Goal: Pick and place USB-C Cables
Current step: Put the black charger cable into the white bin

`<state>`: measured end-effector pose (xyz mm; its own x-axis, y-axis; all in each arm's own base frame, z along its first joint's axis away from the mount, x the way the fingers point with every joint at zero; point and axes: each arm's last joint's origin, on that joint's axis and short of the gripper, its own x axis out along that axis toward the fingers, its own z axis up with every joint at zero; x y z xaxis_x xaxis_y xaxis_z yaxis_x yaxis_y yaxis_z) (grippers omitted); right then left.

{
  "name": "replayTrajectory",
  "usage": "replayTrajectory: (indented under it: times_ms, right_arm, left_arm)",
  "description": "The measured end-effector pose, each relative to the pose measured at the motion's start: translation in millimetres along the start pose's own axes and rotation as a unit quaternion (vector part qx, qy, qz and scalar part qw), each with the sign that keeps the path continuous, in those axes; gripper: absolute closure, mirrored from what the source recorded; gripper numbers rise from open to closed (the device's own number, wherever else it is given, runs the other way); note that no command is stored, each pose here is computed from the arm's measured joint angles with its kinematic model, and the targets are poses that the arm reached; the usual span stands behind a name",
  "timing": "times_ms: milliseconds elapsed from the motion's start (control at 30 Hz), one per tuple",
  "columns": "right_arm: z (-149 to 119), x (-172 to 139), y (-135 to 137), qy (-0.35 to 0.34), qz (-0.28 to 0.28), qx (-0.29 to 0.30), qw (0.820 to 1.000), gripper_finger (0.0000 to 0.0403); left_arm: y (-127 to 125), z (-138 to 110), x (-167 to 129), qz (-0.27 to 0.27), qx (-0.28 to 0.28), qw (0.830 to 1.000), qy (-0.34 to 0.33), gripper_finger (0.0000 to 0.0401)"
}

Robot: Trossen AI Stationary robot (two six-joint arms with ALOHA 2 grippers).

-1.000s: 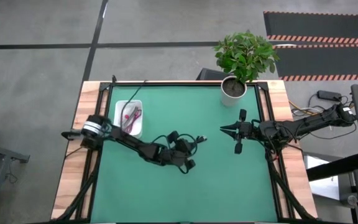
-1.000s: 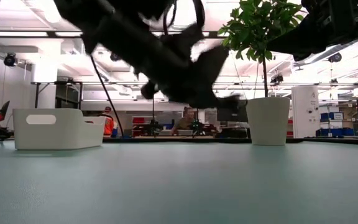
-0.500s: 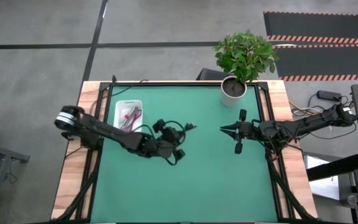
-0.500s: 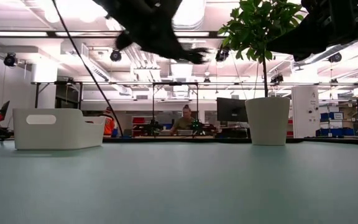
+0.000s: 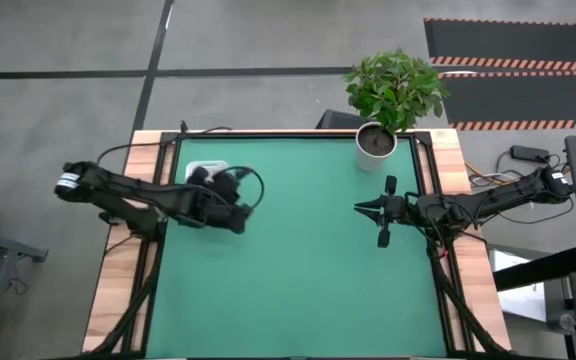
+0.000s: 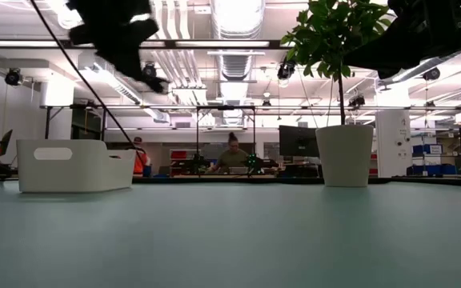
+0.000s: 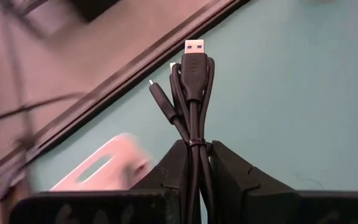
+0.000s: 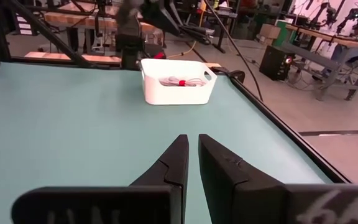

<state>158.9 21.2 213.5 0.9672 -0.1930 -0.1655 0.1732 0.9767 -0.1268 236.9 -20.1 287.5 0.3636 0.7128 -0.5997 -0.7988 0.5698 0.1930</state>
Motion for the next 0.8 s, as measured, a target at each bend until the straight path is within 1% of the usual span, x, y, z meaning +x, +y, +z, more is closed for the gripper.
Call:
replayTrajectory:
  times_ms: [133,267,367,467,533,600,700,800]
  right_arm:
    - [0,0,0,0.0,0.0,0.004,1.0,0.0376]
    - [0,0,0,0.0,0.0,0.003,1.0,0.0376]
    - [0,0,0,0.0,0.0,0.003,1.0,0.0376]
    - [0,0,0,0.001,0.0,0.003,1.0,0.0376]
    - [0,0,0,0.002,0.0,0.002,1.0,0.0376]
    - [0,0,0,0.002,0.0,0.002,1.0,0.0376]
    - [-1,0,0,0.002,0.0,0.002,1.0,0.0376]
    - [-1,0,0,0.004,0.0,0.002,1.0,0.0376]
  left_arm:
    - [21,-6,7,0.053,0.001,0.997,0.065,0.037]
    - [34,-12,16,0.096,0.011,0.984,0.15,0.0371]
    - [42,-15,25,0.12,0.011,0.967,0.225,0.0371]
    - [48,-18,35,0.137,0.015,0.942,0.307,0.0371]
    - [51,-19,41,0.141,0.022,0.926,0.35,0.0371]
    - [54,-19,48,0.149,0.029,0.913,0.378,0.0371]
    - [58,-18,59,0.157,0.041,0.903,0.397,0.0371]
    - [60,-17,69,0.171,0.045,0.897,0.406,0.0371]
